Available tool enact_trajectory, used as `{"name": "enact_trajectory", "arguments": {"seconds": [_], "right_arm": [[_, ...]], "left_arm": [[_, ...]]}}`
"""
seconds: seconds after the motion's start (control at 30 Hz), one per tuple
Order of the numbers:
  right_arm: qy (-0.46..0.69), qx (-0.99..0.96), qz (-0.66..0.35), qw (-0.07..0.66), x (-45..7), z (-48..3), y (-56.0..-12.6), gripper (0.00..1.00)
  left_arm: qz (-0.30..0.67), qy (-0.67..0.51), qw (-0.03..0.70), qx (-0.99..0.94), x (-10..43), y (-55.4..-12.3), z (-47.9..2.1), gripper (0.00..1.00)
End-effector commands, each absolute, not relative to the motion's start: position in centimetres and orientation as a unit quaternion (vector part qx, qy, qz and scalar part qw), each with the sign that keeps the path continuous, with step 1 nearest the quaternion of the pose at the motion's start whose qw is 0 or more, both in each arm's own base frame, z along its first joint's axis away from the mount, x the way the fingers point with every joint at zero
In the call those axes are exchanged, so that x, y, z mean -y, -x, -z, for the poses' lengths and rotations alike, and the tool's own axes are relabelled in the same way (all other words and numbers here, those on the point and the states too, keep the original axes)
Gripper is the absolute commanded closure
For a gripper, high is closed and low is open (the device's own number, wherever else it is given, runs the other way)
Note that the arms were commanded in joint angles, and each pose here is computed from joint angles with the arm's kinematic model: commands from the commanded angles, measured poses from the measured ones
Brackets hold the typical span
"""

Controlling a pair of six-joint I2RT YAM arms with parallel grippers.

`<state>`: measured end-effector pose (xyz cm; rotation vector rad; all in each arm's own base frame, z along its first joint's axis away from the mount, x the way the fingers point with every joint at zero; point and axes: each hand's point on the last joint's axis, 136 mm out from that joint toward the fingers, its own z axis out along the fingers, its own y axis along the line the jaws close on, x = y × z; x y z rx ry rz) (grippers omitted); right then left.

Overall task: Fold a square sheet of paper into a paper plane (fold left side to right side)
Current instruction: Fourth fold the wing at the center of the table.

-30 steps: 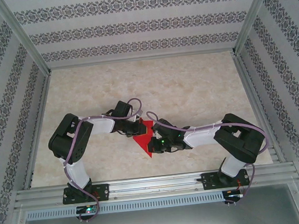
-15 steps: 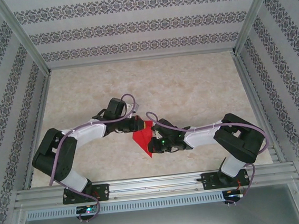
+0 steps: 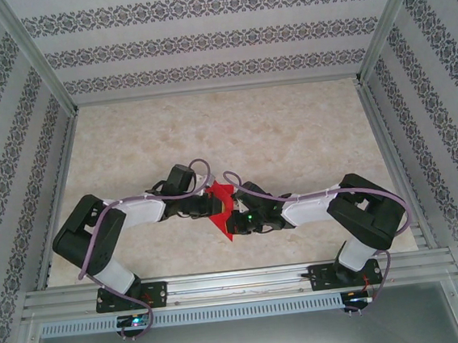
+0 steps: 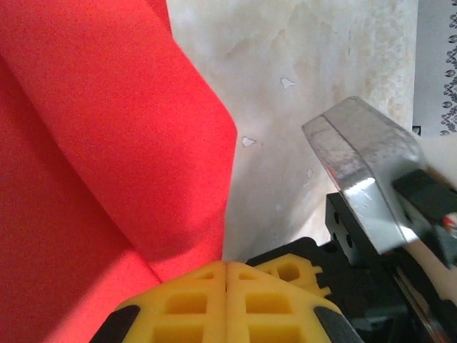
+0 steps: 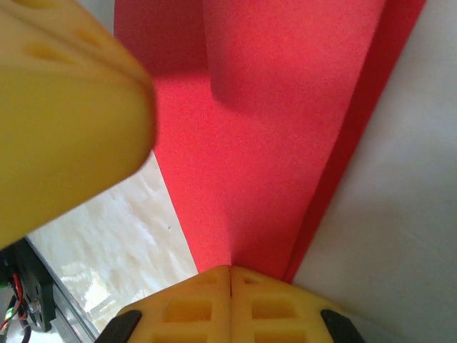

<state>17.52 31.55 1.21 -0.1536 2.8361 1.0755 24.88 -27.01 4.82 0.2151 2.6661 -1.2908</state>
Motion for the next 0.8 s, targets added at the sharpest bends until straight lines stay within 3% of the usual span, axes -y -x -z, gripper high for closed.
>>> {"name": "enact_trajectory", "arguments": {"seconds": [0.0,0.37,0.77], "right_arm": [[0.029,-0.972,-0.233,-0.001,-26.3,4.1,-15.3,1.0],[0.031,-0.975,-0.22,-0.01,-26.0,4.3,-14.9,1.0],[0.044,-0.98,-0.194,-0.03,-25.6,4.6,-14.2,1.0]], "left_arm": [[0.45,-0.081,0.09,-0.885,28.1,-25.0,-5.1,1.0],[0.429,-0.077,0.083,-0.896,28.2,-25.3,-3.1,1.0],[0.342,-0.061,0.075,-0.935,25.9,-26.3,0.1,1.0]]}}
